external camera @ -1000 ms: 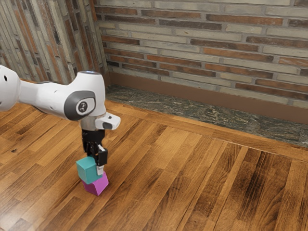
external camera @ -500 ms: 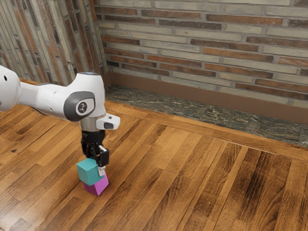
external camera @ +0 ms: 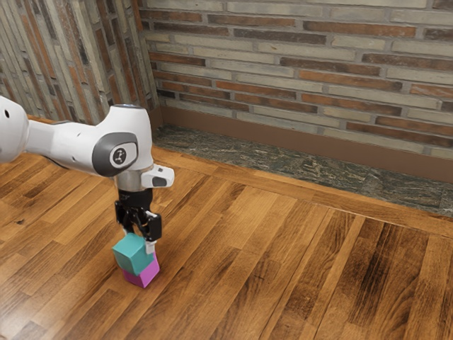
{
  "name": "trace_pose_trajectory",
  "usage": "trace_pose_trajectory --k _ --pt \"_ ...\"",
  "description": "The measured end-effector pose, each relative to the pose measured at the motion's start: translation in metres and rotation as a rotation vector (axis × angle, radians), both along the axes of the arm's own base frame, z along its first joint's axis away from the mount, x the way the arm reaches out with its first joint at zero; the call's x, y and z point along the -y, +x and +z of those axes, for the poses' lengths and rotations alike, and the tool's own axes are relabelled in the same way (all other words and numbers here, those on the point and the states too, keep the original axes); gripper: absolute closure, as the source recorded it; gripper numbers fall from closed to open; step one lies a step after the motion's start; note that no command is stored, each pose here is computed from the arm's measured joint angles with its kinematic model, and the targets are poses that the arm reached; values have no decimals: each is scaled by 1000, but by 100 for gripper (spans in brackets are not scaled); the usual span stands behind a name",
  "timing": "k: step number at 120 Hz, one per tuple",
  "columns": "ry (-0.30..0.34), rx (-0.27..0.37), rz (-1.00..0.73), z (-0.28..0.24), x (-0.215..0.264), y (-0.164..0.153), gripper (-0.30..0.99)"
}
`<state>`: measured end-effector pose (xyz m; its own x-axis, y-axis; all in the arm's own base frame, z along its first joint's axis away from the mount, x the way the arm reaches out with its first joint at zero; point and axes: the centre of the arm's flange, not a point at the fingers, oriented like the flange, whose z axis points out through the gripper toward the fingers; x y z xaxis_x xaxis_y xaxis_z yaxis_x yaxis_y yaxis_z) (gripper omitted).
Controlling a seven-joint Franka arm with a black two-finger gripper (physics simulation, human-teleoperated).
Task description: Pick up the blue block with one arm, and put the blue block on the pink block with one arm
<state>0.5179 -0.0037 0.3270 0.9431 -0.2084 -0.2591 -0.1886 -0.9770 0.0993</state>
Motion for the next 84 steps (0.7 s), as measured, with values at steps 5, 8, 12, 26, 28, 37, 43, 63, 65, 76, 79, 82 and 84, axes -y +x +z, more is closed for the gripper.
trace_pose_trajectory --k 5,8,12,26,28,37,43,63,65,76,79,82,84 --pt "6 26 2 12 0 5 10" --pt "12 42 0 20 0 7 9" --pt "21 68 -10 33 1 8 7" --pt "61 180 -76 102 7 9 4" --pt "66 202 -93 117 9 11 4" --pt "72 285 -214 179 40 19 3" --pt "64 320 -320 211 75 20 2" --pt "63 407 -516 299 113 16 1" --pt "62 413 -530 304 114 16 1" --pt "50 445 -597 337 116 17 1" --pt "50 450 -611 344 116 18 1" --pt "51 444 -624 346 115 19 1" --pt "52 439 -632 346 114 20 0"
